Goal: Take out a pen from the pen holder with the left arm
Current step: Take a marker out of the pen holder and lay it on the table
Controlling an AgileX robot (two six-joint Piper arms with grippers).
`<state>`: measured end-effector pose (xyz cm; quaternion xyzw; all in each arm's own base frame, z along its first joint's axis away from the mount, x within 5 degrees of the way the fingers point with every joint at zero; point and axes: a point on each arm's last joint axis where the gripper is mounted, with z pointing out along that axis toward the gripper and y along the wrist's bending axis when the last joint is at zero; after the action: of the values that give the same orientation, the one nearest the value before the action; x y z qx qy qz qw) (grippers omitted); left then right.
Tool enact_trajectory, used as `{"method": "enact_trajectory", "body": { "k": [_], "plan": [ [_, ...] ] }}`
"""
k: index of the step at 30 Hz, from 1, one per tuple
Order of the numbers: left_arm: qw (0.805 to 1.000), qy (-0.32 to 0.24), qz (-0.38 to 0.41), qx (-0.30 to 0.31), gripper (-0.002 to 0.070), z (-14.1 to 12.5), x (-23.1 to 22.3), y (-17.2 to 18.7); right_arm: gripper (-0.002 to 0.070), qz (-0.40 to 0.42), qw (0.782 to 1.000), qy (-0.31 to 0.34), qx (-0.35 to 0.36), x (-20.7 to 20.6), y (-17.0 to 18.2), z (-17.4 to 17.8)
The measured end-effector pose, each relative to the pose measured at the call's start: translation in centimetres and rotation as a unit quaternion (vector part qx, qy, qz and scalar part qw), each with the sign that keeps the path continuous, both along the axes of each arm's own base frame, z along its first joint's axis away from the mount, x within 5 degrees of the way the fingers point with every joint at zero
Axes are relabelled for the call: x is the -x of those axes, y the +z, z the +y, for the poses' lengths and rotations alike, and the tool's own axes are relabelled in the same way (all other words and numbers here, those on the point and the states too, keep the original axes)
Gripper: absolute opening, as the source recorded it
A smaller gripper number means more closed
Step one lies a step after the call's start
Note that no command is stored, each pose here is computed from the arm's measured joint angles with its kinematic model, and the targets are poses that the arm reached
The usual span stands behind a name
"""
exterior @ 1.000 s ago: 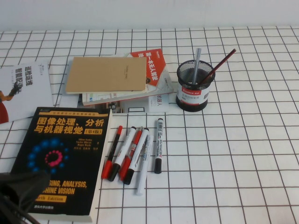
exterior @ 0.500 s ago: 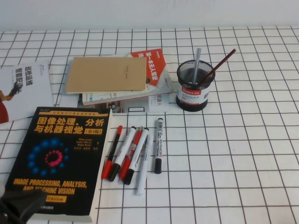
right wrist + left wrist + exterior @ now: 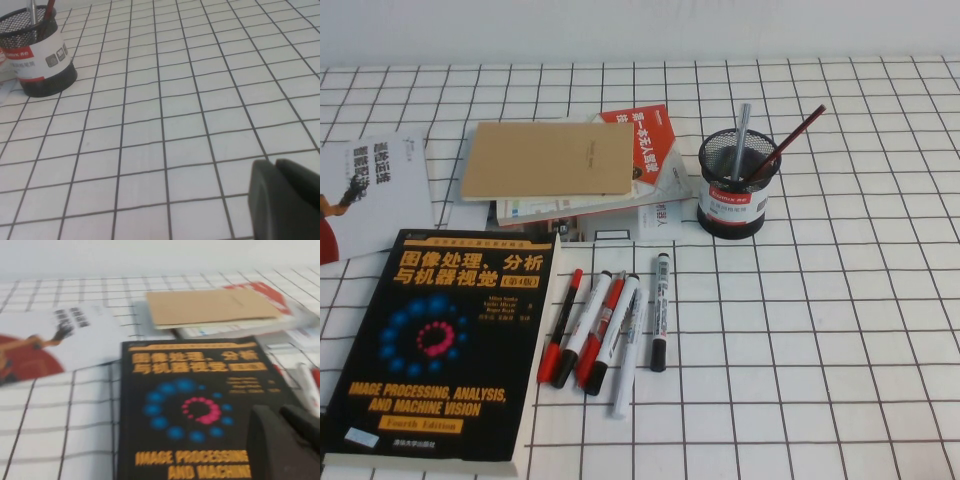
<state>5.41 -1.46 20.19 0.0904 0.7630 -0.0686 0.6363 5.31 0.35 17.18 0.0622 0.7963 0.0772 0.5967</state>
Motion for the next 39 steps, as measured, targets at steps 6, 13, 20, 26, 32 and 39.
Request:
{"method": "enact_trajectory", "body": {
  "k": [6,13,20,26,32,39],
  "plan": [
    [0.995,0.082,0.007,0.063,0.0001,0.8,-0.1,-1.9,-0.0017,0.000,1.000,0.000,0.000,0.0,0.0,0.0],
    [0.995,0.095,0.002,-0.008,0.0001,1.2,-0.1,-2.0,-0.0017,0.000,1.000,0.000,0.000,0.0,0.0,0.0],
    [0.994,0.092,0.050,-0.021,0.0001,1.2,0.1,-2.9,-0.0016,0.000,1.000,0.000,0.000,0.0,0.0,0.0],
    [0.994,0.090,0.059,-0.014,0.0001,1.2,0.2,-3.0,-0.0017,0.000,1.000,0.000,0.000,0.0,0.0,0.0],
    [0.994,0.090,0.059,-0.014,0.0001,1.2,0.2,-3.0,-0.0016,0.000,1.000,0.000,0.000,0.0,0.0,0.0],
    [0.996,0.071,0.059,-0.014,0.0001,1.0,0.2,-3.0,-0.0017,0.000,1.000,0.000,0.000,0.0,0.0,0.0]
  ]
}}
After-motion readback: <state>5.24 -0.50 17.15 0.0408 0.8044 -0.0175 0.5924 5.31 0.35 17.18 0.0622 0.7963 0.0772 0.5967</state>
